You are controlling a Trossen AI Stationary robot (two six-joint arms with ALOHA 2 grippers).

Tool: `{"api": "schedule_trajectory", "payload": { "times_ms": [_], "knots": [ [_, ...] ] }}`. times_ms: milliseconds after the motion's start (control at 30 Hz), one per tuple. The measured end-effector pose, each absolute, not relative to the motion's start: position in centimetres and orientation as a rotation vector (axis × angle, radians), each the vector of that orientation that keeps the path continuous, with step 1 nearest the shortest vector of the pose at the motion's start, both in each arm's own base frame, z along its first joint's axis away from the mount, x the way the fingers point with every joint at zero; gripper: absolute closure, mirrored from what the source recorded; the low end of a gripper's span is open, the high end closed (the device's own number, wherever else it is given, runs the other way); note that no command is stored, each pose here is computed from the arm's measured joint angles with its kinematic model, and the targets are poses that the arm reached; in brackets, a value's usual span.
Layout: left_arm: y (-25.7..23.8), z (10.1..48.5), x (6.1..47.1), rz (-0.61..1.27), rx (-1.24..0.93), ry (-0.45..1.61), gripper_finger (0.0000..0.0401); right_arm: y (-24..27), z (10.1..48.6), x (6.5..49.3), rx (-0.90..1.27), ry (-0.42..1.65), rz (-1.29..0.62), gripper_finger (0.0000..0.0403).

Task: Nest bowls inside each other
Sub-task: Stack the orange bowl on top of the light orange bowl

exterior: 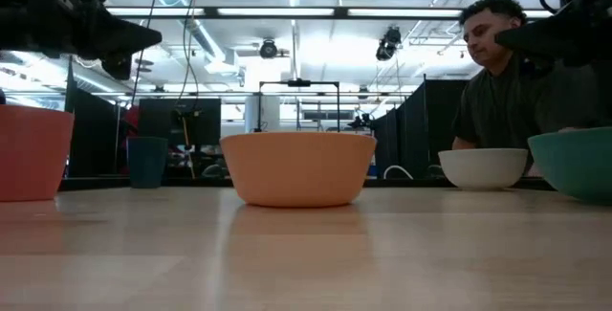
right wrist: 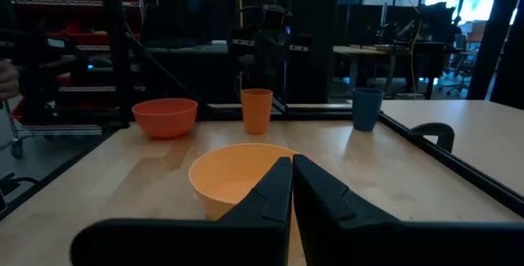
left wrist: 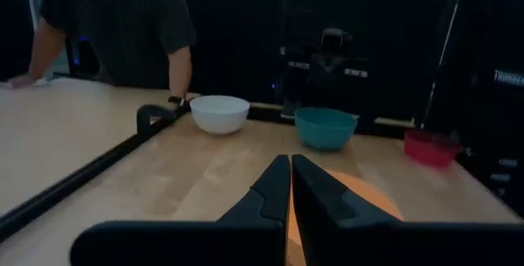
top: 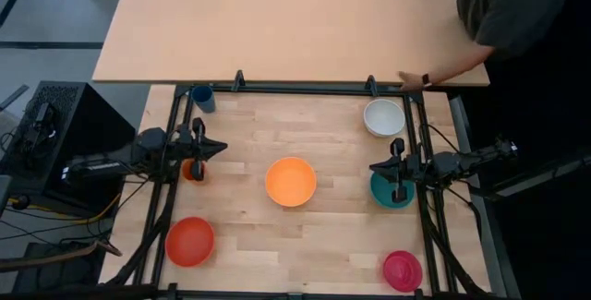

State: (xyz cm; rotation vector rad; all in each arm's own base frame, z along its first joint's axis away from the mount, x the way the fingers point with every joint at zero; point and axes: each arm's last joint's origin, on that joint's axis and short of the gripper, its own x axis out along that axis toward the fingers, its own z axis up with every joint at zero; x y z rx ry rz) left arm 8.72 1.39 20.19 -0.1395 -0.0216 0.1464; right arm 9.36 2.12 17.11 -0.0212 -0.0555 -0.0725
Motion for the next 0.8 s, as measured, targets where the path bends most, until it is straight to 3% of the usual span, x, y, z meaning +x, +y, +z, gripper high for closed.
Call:
{"api": "schedule_trajectory", "payload": {
  "times_ms": [300,533,800],
  "knots": [
    [1.1,20.8,8.6,0.088,-0.208,0.175,0.0399,2.1,17.1,9.4,-0.044,-0.055,-0.082,0.0403],
    [0.2,22.4,10.2,-0.087,-0.222,0.089,0.0399,2.0,17.1,9.4,-0.066,-0.054,-0.109,0.0403],
    [-1.5,24.9,11.4,-0.154,-0.177,0.207,0.0400,2.0,17.1,9.3,-0.065,-0.054,-0.117,0.0403]
  ]
}}
